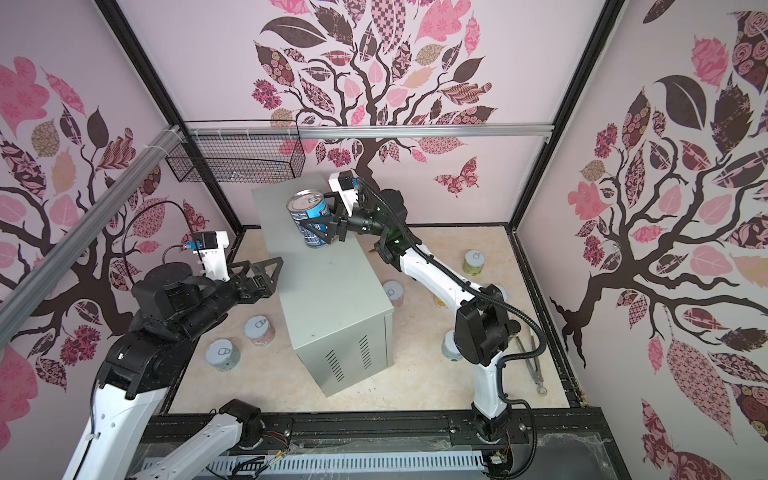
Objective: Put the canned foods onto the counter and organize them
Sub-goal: 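Carry the blue can onto the cabinet top with the right gripper, then open the right gripper and withdraw while the left gripper approaches the blue can, then close the left gripper around the blue Progresso can, then move the blue can with the left gripper along the cabinet top toward the wire basket, then open the left gripper to release the blue can and draw back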
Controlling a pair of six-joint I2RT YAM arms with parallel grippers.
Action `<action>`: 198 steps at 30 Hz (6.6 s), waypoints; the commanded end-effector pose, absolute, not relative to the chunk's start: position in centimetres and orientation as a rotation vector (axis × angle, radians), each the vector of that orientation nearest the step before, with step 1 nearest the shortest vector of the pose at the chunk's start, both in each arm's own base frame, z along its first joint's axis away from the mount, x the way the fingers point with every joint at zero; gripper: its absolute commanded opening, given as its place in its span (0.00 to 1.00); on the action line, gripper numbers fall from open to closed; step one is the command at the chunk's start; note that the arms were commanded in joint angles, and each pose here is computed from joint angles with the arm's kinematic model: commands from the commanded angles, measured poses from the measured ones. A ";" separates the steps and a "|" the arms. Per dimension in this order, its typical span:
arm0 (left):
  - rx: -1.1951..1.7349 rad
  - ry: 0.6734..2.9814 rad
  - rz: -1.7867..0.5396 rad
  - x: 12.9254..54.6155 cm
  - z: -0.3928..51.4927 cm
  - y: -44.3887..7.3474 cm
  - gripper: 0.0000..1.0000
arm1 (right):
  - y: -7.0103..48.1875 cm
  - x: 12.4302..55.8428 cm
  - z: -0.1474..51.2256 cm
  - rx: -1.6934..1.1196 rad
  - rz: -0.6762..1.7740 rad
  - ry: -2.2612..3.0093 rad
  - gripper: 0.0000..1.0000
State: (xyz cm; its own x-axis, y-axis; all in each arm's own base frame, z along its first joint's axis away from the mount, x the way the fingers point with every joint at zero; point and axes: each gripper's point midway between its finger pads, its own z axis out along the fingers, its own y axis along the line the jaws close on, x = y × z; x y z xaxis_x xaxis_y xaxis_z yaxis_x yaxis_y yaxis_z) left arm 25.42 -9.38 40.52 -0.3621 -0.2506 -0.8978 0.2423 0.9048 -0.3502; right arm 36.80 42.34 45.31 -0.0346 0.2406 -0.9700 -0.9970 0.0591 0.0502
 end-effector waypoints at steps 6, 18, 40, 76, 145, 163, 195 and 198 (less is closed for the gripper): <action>0.048 1.843 -0.504 25.8 41.4 -9.9 0.98 | 40.1 35.1 48.7 -0.965 1.208 0.982 1.00; 0.141 1.818 -0.555 26.6 43.0 -11.6 0.98 | 37.2 34.8 51.0 -0.924 1.196 1.014 1.00; 0.446 1.720 -0.558 30.8 45.0 -16.1 0.98 | 27.9 27.6 57.7 -0.819 1.125 1.076 1.00; 0.464 1.656 -0.513 39.1 42.0 -18.3 0.98 | 28.1 25.9 56.2 -0.921 1.109 1.023 1.00; 0.054 1.472 -0.109 52.0 51.0 -2.5 0.50 | 30.9 31.2 51.8 -0.925 1.142 1.126 1.00; 0.060 1.494 -0.113 52.6 50.0 -2.6 0.77 | 31.0 31.6 51.3 -0.920 1.148 1.137 1.00; -0.184 1.550 -0.224 41.1 53.3 -1.1 0.98 | 25.7 35.5 54.2 -0.398 0.996 1.451 1.00; -0.242 1.594 -0.247 38.8 51.9 -0.8 0.98 | 24.1 36.2 53.3 -0.279 0.933 1.548 1.00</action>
State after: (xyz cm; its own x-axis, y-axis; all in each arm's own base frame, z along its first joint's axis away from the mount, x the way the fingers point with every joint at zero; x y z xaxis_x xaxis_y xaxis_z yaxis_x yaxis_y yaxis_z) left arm 40.35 -1.13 54.48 0.0487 -0.2385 -0.9699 0.0425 0.9707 -0.2365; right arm 36.58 27.16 52.43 -0.1869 0.2852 -0.9401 -0.7783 0.5409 0.3189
